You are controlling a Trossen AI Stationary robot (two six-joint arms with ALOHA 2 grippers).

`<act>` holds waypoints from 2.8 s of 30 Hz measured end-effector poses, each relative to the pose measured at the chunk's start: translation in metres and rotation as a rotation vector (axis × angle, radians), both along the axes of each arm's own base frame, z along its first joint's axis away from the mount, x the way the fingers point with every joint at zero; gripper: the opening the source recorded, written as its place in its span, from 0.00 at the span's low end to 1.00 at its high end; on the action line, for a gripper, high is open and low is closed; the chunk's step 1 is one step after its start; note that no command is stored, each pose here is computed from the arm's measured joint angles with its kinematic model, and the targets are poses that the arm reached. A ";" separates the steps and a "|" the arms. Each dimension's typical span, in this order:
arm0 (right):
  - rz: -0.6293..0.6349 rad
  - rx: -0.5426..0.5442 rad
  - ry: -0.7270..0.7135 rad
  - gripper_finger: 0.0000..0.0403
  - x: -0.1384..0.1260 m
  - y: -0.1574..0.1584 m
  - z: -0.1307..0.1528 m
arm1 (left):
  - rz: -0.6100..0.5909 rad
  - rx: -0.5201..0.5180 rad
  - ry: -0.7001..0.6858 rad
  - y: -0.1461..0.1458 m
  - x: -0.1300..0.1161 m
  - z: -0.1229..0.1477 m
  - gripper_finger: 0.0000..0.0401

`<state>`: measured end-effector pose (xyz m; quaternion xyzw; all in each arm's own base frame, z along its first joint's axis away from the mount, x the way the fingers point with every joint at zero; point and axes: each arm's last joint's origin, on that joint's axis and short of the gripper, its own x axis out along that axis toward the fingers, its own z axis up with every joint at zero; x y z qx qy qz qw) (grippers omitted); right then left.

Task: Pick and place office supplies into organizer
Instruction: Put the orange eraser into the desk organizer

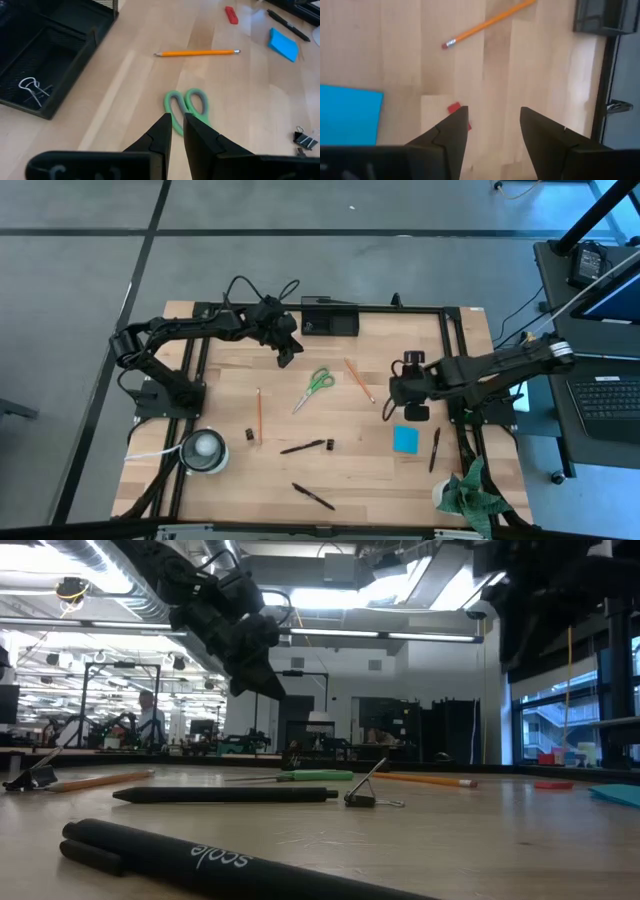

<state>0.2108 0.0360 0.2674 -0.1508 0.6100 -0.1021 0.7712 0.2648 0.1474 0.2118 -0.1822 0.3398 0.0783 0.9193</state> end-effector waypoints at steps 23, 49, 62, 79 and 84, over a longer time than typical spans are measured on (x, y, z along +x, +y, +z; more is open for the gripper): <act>-0.142 -0.112 0.061 0.45 0.023 -0.005 -0.027 | -0.039 0.016 0.001 -0.007 0.004 0.000 0.11; 0.087 0.048 0.191 0.56 0.020 -0.010 -0.048 | -0.030 0.013 0.003 -0.007 0.004 0.000 0.11; 0.137 0.117 0.262 0.56 -0.002 -0.028 -0.102 | -0.029 0.013 0.004 -0.007 0.004 -0.001 0.11; 0.177 0.118 0.268 0.56 -0.010 -0.045 -0.123 | -0.029 0.012 0.005 -0.007 0.004 -0.001 0.11; 0.198 0.116 0.277 0.56 -0.016 -0.047 -0.132 | -0.027 0.011 0.005 -0.007 0.004 -0.001 0.11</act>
